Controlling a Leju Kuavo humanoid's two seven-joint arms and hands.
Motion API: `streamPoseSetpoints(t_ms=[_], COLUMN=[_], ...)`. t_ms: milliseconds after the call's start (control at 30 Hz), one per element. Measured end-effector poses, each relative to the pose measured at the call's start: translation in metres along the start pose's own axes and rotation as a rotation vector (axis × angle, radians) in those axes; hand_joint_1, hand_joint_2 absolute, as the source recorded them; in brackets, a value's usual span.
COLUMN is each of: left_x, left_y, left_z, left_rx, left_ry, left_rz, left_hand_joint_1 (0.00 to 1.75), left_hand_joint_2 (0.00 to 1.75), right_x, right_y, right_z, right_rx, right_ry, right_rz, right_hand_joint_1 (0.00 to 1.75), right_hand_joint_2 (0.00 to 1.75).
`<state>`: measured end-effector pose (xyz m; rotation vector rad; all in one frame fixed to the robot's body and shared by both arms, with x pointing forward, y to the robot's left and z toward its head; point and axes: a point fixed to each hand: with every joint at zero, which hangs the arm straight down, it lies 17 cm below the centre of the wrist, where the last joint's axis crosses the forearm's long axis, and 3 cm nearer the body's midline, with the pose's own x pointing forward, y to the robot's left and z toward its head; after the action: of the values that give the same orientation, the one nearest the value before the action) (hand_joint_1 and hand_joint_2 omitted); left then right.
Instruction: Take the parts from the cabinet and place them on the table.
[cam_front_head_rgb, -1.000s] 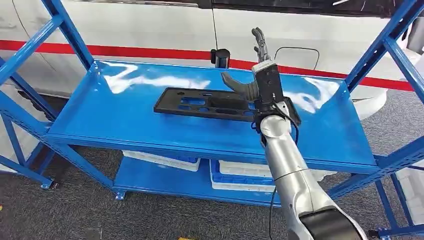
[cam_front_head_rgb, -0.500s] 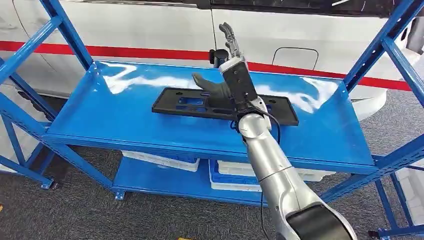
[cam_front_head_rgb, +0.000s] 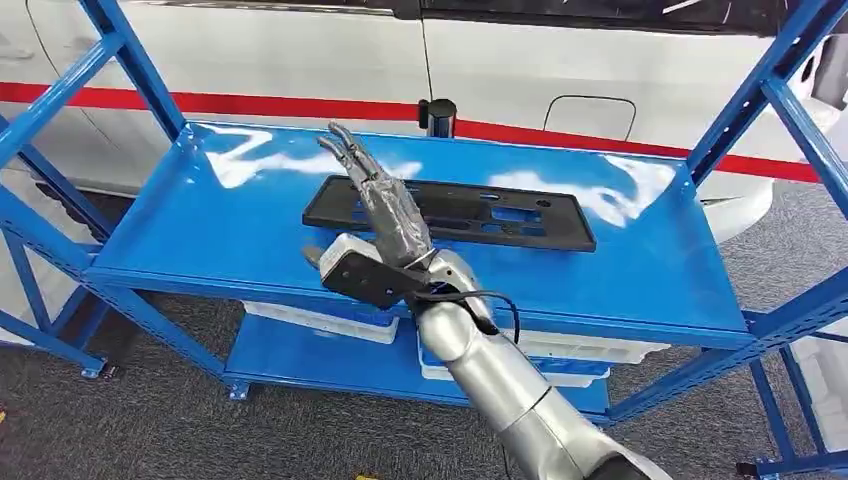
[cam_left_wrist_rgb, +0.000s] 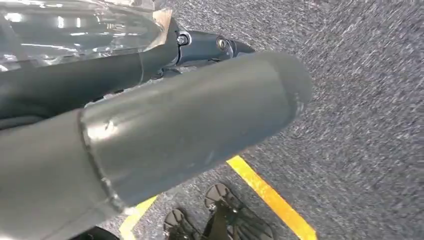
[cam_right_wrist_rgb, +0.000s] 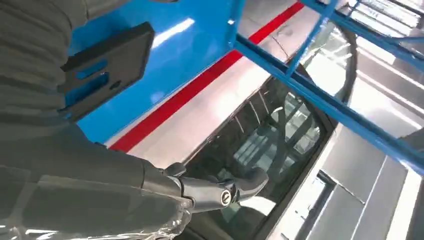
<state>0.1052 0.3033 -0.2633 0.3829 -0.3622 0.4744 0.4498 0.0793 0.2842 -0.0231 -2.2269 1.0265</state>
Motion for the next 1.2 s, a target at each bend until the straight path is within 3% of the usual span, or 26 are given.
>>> streamPoseSetpoints(t_ms=[267,367,500,600,867,1200], left_x=[0.004,0.009,0.016,0.018,0.029,0.036], left_y=[0.003,0.002,-0.003,-0.006,-0.013,-0.016], left_z=[-0.001,-0.002,-0.002,-0.001,-0.001,-0.001], left_rx=[0.002,-0.009,-0.039,-0.059,-0.099,-0.107], left_ry=[-0.019,-0.043,-0.071,-0.081,-0.123,-0.143], left_rz=[0.025,0.025,0.013,0.002,-0.024,-0.023], left_hand_joint_1=[0.00,0.00,0.00,0.00,0.00,0.00], left_hand_joint_2=[0.00,0.00,0.00,0.00,0.00,0.00], right_x=[-0.015,-0.026,-0.064,-0.101,-0.181,-0.203], right_y=[0.019,0.019,0.008,-0.010,-0.050,-0.057], right_z=[0.031,0.037,0.045,0.047,0.062,0.068], right_rx=[0.038,0.033,0.005,0.008,0.066,0.086], right_ry=[0.015,0.034,0.104,0.191,0.452,0.551], right_rz=[0.126,0.259,0.481,0.550,0.618,0.623], right_hand_joint_1=[0.00,0.00,0.00,0.00,0.00,0.00], right_hand_joint_2=[1.75,1.75,1.75,1.75,1.75,1.75])
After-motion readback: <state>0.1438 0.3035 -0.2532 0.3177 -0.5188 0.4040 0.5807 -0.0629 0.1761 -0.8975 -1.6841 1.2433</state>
